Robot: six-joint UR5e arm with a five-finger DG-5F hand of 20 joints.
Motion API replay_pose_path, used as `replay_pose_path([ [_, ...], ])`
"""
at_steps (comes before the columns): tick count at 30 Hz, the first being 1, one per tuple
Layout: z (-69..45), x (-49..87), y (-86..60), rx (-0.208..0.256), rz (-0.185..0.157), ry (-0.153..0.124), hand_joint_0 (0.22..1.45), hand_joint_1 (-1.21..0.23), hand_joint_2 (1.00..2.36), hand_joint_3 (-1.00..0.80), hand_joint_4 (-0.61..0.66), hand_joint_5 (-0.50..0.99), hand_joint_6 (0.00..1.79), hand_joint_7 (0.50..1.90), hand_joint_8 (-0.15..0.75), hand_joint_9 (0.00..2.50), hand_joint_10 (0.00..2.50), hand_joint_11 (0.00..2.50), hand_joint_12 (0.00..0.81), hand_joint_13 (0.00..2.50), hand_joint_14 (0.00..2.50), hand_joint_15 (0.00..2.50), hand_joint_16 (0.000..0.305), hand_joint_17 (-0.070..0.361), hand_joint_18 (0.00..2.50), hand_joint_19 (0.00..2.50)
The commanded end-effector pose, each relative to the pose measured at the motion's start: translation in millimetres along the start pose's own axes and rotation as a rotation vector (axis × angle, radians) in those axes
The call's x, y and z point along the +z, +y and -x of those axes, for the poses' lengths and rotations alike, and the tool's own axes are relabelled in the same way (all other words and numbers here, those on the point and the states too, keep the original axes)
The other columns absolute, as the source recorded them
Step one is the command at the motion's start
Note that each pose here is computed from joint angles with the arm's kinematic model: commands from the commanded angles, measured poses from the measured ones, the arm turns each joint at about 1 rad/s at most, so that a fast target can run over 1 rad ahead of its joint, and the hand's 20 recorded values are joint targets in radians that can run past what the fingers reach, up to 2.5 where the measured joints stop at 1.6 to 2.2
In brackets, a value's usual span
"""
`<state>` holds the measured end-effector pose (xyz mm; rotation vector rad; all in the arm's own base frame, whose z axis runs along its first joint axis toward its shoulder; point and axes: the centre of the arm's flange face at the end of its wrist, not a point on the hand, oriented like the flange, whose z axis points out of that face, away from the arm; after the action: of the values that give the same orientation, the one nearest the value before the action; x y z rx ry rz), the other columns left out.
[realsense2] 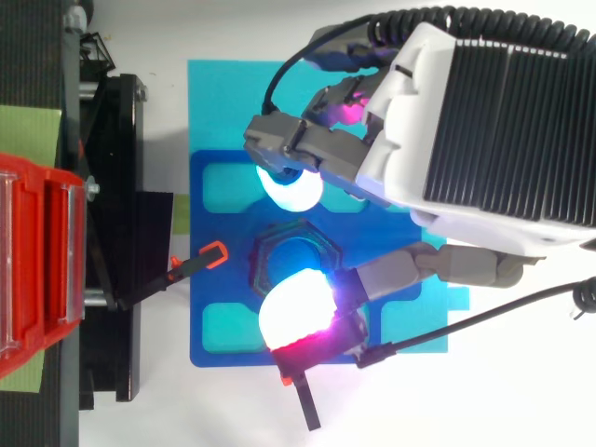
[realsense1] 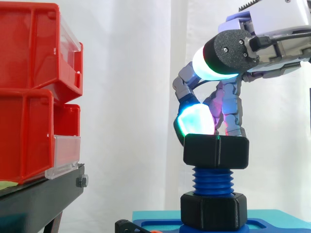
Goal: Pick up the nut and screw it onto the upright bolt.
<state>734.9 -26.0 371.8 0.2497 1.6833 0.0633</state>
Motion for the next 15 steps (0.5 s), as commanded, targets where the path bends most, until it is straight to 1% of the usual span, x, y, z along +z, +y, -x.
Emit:
replay_pose_path([
  [1, 9.0, 0.5, -0.5, -0.016, 0.000, -0.007, 0.50, -0.23, 1.00, -0.50, 0.27, -0.05, 0.51, 1.08, 0.330, 1.27, 0.01, 0.23, 0.383, 0.91, 0.00, 0.11, 0.044, 0.099, 0.64, 0.10],
  [2, 17.8, 0.0, -0.5, -0.025, 0.002, -0.012, 0.50, -0.23, 1.00, -0.50, 0.29, -0.07, 0.50, 1.01, 0.327, 1.24, 0.01, 0.23, 0.385, 0.88, 0.00, 0.11, 0.045, 0.102, 0.63, 0.10],
  [3, 36.8, -1.2, -1.5, -0.046, 0.013, -0.013, 0.49, -0.23, 1.00, -0.50, 0.29, -0.08, 0.50, 0.95, 0.322, 1.19, 0.01, 0.20, 0.389, 0.85, 0.00, 0.10, 0.046, 0.103, 0.62, 0.09],
  [4, 40.0, -1.4, -1.7, -0.047, 0.015, -0.014, 0.49, -0.23, 1.00, -0.50, 0.28, -0.09, 0.50, 0.93, 0.325, 1.19, 0.01, 0.20, 0.392, 0.83, 0.00, 0.10, 0.046, 0.103, 0.61, 0.09],
  [6, 51.6, -0.9, -0.8, -0.046, 0.030, -0.032, 0.49, -0.23, 1.00, -0.50, 0.25, -0.11, 0.50, 0.81, 0.313, 1.01, 0.00, 0.09, 0.388, 0.74, 0.00, 0.06, 0.047, 0.105, 0.54, 0.07],
  [7, 51.6, -0.9, -0.5, -0.046, 0.033, -0.032, 0.49, -0.23, 1.00, -0.50, 0.25, -0.11, 0.50, 0.81, 0.313, 1.01, 0.00, 0.09, 0.388, 0.74, 0.00, 0.06, 0.047, 0.105, 0.54, 0.07],
  [9, 52.0, -1.0, 1.1, -0.045, 0.037, -0.032, 0.48, -0.23, 1.00, -0.50, 0.24, -0.14, 0.50, 0.72, 0.298, 0.87, 0.00, 0.00, 0.391, 0.60, 0.00, 0.00, 0.048, 0.108, 0.42, 0.02],
  [12, 48.9, -0.2, 6.4, -0.043, 0.054, -0.031, 0.48, -0.22, 1.00, -0.50, 0.22, -0.16, 0.50, 0.68, 0.290, 0.74, 0.00, 0.00, 0.396, 0.47, 0.00, 0.00, 0.049, 0.110, 0.34, 0.00],
  [14, 42.1, 0.1, 7.4, -0.043, 0.058, -0.024, 0.47, -0.21, 1.00, -0.50, 0.21, -0.16, 0.50, 0.66, 0.295, 0.69, 0.00, 0.00, 0.393, 0.43, 0.00, 0.00, 0.049, 0.109, 0.23, 0.00],
  [15, 33.8, 0.0, 8.0, -0.039, 0.061, -0.017, 0.47, -0.21, 1.00, -0.50, 0.21, -0.16, 0.50, 0.66, 0.293, 0.68, 0.00, 0.00, 0.395, 0.39, 0.00, 0.00, 0.048, 0.109, 0.19, 0.00],
])
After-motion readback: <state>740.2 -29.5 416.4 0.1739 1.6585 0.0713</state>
